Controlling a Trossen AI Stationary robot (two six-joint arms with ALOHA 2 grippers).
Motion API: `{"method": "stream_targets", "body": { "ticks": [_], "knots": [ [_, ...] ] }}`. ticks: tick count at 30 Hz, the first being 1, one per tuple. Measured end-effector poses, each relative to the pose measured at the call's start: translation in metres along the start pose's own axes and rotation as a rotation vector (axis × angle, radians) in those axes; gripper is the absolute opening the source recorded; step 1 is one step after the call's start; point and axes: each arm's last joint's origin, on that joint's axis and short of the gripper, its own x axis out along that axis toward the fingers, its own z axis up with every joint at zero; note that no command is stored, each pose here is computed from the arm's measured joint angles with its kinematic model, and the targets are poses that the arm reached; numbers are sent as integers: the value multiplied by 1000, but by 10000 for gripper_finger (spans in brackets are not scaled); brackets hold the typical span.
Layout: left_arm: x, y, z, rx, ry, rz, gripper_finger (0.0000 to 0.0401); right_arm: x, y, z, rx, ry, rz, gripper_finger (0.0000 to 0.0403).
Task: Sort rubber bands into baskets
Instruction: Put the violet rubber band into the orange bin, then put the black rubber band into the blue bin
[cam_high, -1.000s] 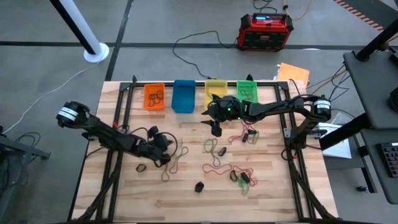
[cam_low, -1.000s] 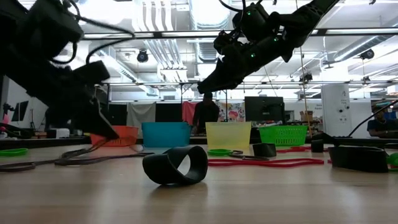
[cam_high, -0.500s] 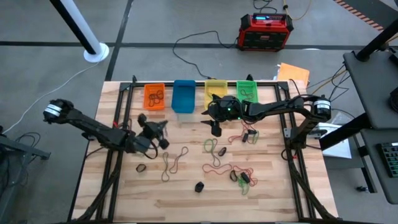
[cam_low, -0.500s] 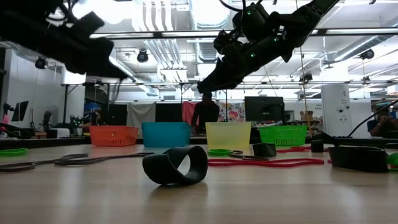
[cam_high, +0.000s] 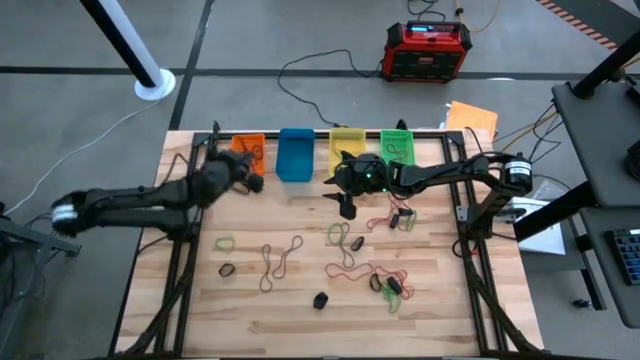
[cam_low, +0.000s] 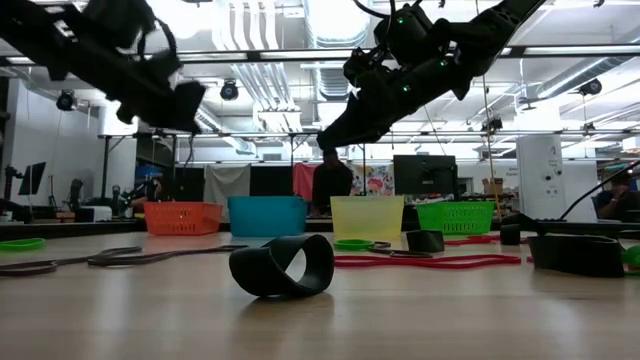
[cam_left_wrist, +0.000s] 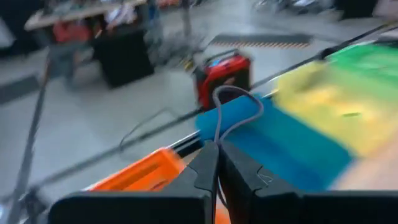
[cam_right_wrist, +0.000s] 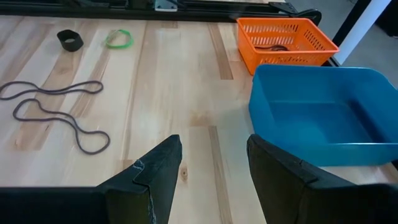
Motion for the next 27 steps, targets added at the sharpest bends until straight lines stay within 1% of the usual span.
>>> {"method": "stream_targets", "body": {
  "ticks": [2, 6, 9, 12, 16, 19, 22, 27],
  "knots": [
    [12, 16, -4, -36, 66, 33, 0, 0, 0, 0, 1, 1, 0, 178],
    [33, 41, -12, -159, 169, 46, 0, 0, 0, 0, 8, 1, 0, 178],
    [43, 51, -19, -170, 223, 88, 0, 0, 0, 0, 9, 1, 0, 178],
    [50, 53, -24, -150, 258, 105, 0, 0, 0, 0, 27, 0, 0, 178],
    [57, 51, -28, -149, 267, 109, 0, 0, 0, 0, 28, 0, 0, 178],
    [60, 51, -31, -153, 283, 139, 7, 0, 0, 0, 48, 0, 0, 178],
    [63, 50, -28, -155, 292, 140, 28, 0, 0, 0, 56, 1, 0, 178],
    [66, 49, -20, -146, 310, 139, 78, 0, 0, 0, 96, 3, 0, 178]
  ]
}}
